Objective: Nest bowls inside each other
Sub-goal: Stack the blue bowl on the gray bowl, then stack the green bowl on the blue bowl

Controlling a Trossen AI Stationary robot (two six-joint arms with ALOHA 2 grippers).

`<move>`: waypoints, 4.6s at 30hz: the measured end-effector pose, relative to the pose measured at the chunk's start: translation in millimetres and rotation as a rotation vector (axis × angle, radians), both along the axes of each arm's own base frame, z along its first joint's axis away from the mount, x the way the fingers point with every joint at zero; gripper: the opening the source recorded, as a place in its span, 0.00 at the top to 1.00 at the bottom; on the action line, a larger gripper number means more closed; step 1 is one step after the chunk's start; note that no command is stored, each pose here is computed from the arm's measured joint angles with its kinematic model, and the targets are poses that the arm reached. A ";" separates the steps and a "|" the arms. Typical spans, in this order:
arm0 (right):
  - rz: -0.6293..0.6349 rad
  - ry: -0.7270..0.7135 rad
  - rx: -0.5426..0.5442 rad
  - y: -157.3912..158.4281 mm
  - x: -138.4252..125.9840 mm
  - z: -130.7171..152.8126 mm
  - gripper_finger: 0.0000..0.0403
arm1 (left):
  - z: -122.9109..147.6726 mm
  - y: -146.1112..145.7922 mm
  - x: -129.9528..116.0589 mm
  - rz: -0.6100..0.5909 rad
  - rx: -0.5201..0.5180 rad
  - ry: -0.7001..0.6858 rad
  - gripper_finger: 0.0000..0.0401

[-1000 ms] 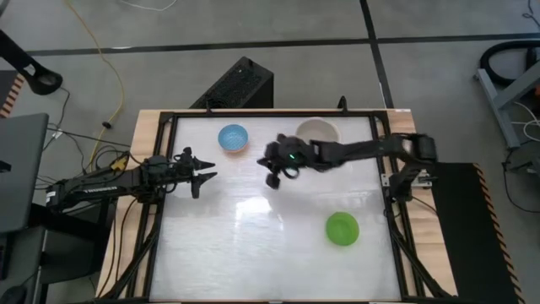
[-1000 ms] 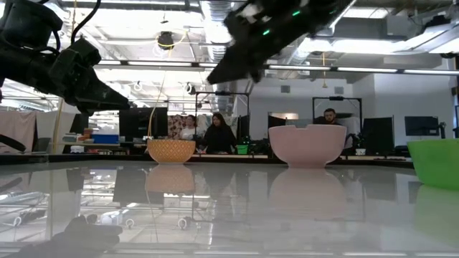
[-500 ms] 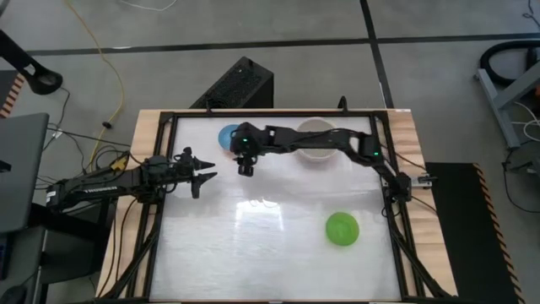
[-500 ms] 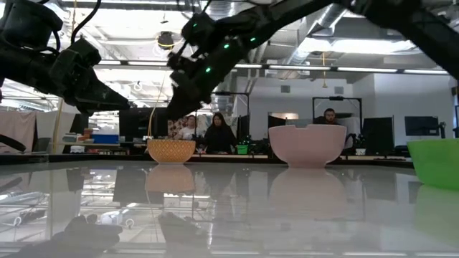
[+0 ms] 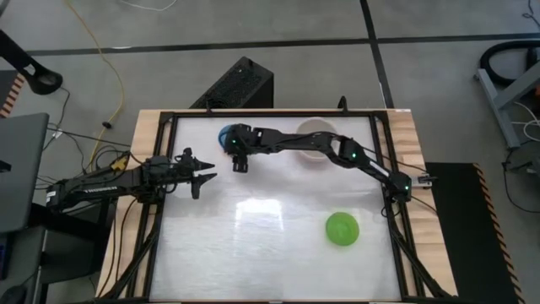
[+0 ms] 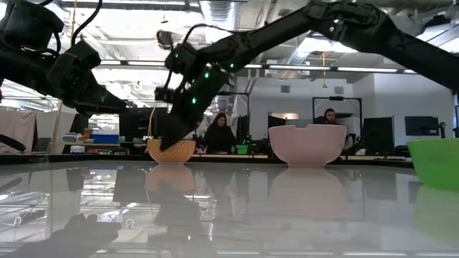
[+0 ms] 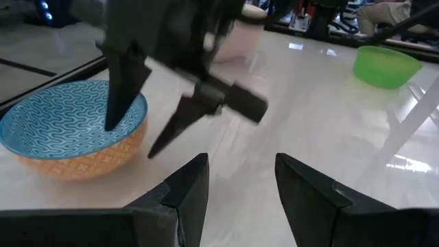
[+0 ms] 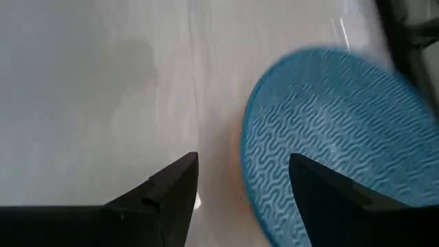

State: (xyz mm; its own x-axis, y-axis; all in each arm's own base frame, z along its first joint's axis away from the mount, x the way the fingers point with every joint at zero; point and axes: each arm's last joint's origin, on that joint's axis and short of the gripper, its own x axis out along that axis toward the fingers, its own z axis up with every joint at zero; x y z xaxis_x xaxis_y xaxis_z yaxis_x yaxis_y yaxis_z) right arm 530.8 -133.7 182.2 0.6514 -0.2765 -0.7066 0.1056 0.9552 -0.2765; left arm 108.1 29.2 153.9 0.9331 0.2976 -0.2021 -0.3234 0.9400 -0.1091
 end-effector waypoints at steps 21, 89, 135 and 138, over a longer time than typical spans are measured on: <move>0.009 0.043 -0.051 11.2 1.5 24.9 0.95 | 0.0 0.0 0.0 -0.001 0.011 0.003 0.61; -0.603 0.130 0.286 -1.2 -245.9 12.8 0.95 | -1.6 0.0 -0.5 0.009 -0.018 0.012 0.61; -0.599 0.273 0.451 69.4 -223.4 117.5 0.59 | -1.6 -1.2 -0.1 -0.033 -0.034 0.008 0.61; -0.603 0.301 0.534 105.3 -220.9 116.7 0.59 | -1.6 -1.8 0.0 -0.054 -0.038 0.007 0.61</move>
State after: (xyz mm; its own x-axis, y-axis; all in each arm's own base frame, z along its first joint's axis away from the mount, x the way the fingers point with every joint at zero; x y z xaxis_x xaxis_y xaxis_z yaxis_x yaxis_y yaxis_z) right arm 309.9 -28.5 298.9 0.2636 -0.0960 -0.9598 0.6312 0.7696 0.0964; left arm 108.2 27.4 152.3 0.9460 0.2391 -0.2189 -0.2735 0.9511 -0.1432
